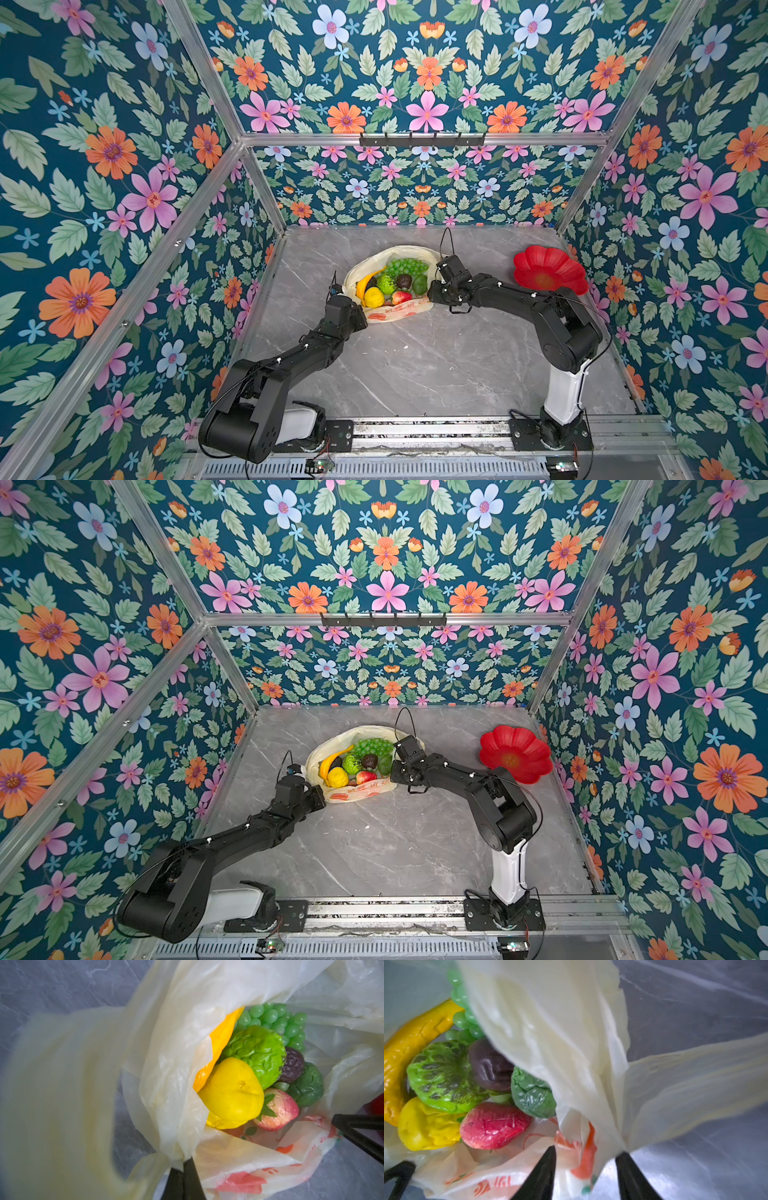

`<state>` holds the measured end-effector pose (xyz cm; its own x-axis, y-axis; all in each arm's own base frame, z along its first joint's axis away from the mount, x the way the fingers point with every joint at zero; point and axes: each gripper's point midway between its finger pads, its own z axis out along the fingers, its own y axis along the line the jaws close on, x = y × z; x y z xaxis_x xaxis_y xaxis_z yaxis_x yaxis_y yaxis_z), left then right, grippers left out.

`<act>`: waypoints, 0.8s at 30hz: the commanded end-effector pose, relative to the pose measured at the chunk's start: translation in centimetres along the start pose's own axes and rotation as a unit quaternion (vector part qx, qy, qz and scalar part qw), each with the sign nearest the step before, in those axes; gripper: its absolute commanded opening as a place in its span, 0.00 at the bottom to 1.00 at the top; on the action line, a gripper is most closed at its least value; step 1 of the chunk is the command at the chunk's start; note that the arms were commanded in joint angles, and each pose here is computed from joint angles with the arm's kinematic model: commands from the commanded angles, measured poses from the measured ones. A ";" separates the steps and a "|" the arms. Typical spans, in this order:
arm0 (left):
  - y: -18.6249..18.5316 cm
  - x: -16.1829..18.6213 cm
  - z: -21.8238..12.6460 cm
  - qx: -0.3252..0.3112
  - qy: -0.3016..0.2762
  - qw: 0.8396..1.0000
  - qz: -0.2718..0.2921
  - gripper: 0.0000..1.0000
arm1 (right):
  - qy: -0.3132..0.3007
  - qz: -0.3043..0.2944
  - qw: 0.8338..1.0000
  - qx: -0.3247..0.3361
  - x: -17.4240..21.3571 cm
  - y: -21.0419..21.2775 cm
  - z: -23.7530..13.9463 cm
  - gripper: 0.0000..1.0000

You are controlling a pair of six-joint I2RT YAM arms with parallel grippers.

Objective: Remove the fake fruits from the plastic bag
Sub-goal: 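Lower the right gripper back to the bag mouth and hold it open with both grippers, then release the bag rim and move the right gripper to the red plate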

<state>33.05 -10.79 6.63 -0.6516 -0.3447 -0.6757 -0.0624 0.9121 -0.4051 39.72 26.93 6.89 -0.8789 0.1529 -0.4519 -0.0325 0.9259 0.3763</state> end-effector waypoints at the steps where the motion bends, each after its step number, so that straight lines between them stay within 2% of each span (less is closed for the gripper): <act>1: -0.6 -0.6 0.0 0.014 -0.008 1.000 0.002 0.00 | 0.004 -0.009 1.000 0.023 0.5 -1.0 -1.5 0.65; 4: -0.8 -0.5 -0.1 0.017 -0.006 1.000 0.003 0.00 | 0.002 -0.010 1.000 0.029 0.7 -1.4 -3.5 0.74; 9: -0.7 -0.4 0.1 0.013 0.000 1.000 0.002 0.00 | -0.024 -0.002 0.999 0.043 0.5 -3.3 -8.2 0.81; 18: -1.0 -0.2 0.0 0.018 0.010 1.000 0.000 0.00 | -0.092 0.068 0.988 0.104 0.0 -11.0 -17.2 0.82; 24: -1.1 -0.6 -0.3 0.019 0.006 1.000 0.004 0.00 | -0.139 0.143 0.973 0.113 0.1 -16.9 -20.4 0.81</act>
<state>33.19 -11.52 7.35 -0.6640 -0.3407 -0.6656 -0.0378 0.9043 -0.4252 31.32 6.10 17.36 -0.6833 0.4377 -0.5843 0.2868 0.8969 0.3366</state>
